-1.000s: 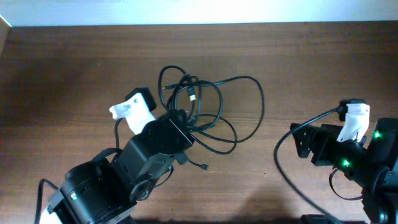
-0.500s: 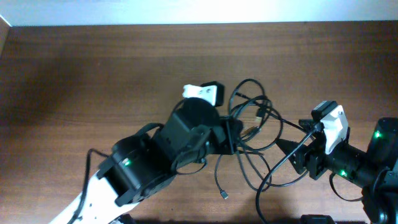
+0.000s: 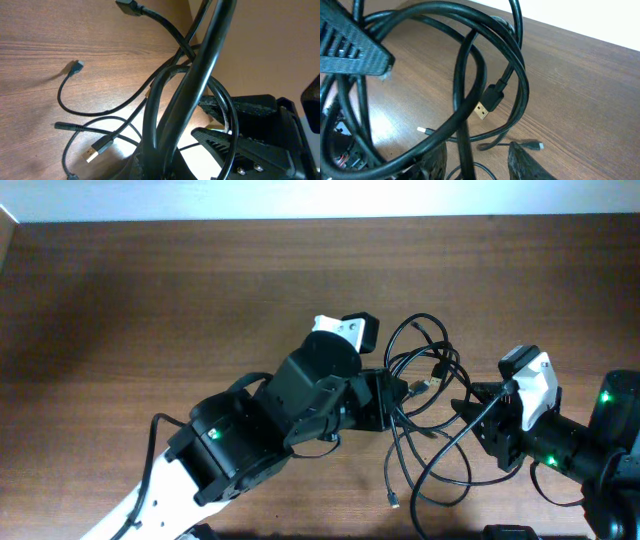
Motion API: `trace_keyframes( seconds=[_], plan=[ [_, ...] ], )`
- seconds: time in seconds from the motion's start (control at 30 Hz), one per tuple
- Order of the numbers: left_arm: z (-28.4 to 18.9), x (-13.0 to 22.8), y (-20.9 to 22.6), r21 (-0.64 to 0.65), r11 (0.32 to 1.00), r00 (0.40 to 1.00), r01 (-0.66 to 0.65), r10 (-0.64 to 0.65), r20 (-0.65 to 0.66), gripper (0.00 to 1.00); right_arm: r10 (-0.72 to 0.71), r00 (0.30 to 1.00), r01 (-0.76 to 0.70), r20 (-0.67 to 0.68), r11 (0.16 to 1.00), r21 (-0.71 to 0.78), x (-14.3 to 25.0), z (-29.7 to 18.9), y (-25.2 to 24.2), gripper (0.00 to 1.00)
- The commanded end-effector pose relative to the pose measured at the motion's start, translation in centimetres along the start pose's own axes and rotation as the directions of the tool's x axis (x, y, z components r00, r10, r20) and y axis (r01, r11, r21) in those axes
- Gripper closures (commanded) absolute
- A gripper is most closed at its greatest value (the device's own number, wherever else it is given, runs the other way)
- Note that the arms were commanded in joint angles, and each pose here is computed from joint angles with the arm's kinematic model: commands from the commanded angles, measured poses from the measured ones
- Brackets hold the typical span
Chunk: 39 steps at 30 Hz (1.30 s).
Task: Untangle cables
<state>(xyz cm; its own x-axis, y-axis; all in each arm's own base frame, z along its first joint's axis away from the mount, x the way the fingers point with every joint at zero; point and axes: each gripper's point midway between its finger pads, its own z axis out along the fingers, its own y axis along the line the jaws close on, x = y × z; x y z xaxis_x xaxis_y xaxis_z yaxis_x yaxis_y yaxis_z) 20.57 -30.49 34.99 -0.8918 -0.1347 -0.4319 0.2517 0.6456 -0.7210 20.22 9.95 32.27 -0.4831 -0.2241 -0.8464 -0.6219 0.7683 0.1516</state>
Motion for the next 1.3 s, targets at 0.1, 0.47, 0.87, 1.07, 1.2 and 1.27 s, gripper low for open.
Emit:
trace_keyframes(
  seconds=[0.1,0.47,0.87,1.07,1.2,1.27],
  plan=[
    [-1.6,0.1,-1.9,0.091,0.995,1.000,-0.030,0.030,0.000,1.00,0.002,1.000,-0.002,0.010,1.000,0.007,-0.3,-0.3,0.1,0.96],
    [-5.5,-5.8,9.4,-0.338,0.855,0.827,0.394,-0.170,0.536,1.00,0.072,0.997,-0.072,-0.003,0.997,0.004,0.1,-0.3,0.2,0.96],
    [-6.1,-5.0,7.7,-0.368,0.916,0.915,0.159,0.003,0.403,1.00,0.138,0.990,-0.135,-0.029,0.988,0.079,0.8,-0.4,-1.0,0.13],
    [-3.7,-0.6,4.1,-0.225,0.821,0.844,-0.525,0.537,-0.008,1.00,0.170,0.985,-0.170,0.004,0.984,0.051,0.0,-0.3,-0.7,0.00],
    [-3.1,2.5,1.7,0.007,0.713,0.710,-0.701,0.698,-0.090,1.00,0.156,0.987,-0.154,0.034,0.987,-0.046,-0.9,-0.3,0.8,0.00],
    [-3.1,2.5,1.6,0.017,0.711,0.707,-0.703,0.702,-0.088,1.00,0.157,0.987,-0.154,0.036,0.986,-0.065,-1.0,-0.4,1.1,0.01]
  ],
)
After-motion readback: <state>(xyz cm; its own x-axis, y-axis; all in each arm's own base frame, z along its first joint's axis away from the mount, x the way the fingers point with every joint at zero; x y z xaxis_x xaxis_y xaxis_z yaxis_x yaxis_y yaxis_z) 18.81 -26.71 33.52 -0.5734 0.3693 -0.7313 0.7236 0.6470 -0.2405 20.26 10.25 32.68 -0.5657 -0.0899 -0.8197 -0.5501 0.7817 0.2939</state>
